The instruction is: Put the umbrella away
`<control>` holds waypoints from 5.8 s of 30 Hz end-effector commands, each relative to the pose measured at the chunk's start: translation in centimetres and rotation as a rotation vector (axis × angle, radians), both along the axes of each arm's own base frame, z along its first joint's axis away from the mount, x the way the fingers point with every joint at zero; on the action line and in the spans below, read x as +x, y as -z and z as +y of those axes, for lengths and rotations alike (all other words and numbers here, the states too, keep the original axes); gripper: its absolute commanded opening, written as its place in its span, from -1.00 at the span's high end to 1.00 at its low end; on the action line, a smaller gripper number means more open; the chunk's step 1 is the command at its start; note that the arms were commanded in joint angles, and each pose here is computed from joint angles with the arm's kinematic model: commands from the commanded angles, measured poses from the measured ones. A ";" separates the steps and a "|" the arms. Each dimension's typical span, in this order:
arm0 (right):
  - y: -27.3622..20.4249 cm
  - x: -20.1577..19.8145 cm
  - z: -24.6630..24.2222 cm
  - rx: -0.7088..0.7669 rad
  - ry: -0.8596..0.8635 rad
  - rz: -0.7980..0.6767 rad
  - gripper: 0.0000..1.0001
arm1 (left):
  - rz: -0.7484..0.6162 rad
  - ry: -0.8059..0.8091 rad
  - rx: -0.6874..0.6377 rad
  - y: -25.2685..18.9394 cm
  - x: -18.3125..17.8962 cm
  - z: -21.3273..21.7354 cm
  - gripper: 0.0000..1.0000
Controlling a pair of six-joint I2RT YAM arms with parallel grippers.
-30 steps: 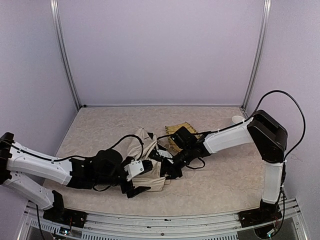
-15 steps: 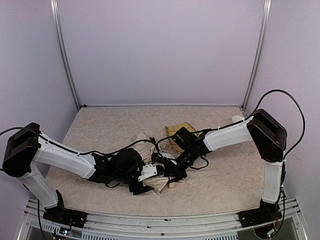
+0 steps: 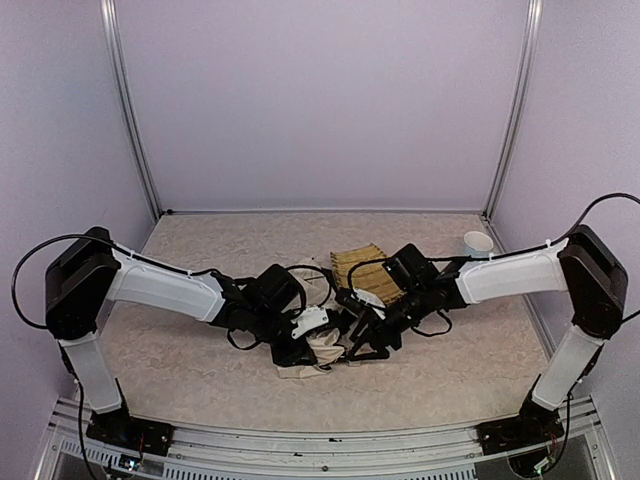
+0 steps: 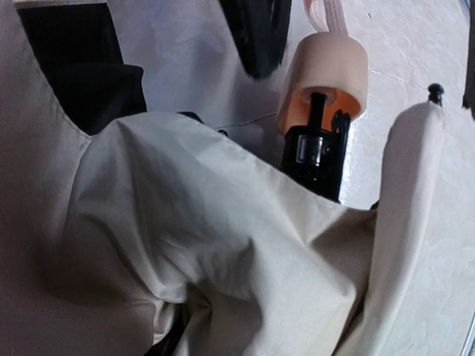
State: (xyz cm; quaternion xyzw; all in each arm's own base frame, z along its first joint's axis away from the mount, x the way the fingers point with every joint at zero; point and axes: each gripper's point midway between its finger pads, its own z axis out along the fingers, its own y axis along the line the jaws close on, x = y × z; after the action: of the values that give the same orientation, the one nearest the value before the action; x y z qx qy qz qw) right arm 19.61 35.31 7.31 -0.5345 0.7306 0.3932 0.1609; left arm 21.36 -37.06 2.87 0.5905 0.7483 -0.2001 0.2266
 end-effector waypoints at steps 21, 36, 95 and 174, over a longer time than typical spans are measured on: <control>-1.4 0.2 5.0 0.013 -0.182 -1.163 -0.65 | 0.733 -0.068 0.035 4.0 -4.2 2.4 0.34; 5.7 4.0 3.3 -0.176 -0.173 -1.005 -0.53 | 0.806 0.025 -0.008 3.0 -5.6 2.2 0.40; 6.1 -4.1 1.8 -0.194 -0.240 0.307 0.56 | -0.454 0.126 0.119 0.7 -2.7 3.9 -0.44; 4.7 3.0 2.8 -0.381 -0.318 -1.120 -0.53 | 0.749 0.035 0.161 4.6 -6.4 4.0 0.68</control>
State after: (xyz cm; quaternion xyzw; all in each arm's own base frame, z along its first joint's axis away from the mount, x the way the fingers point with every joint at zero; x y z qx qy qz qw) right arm 20.75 39.65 5.82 -0.7697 0.4793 -0.0180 0.4213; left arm 19.42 -37.24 2.57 0.5340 0.7514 -0.3870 0.0214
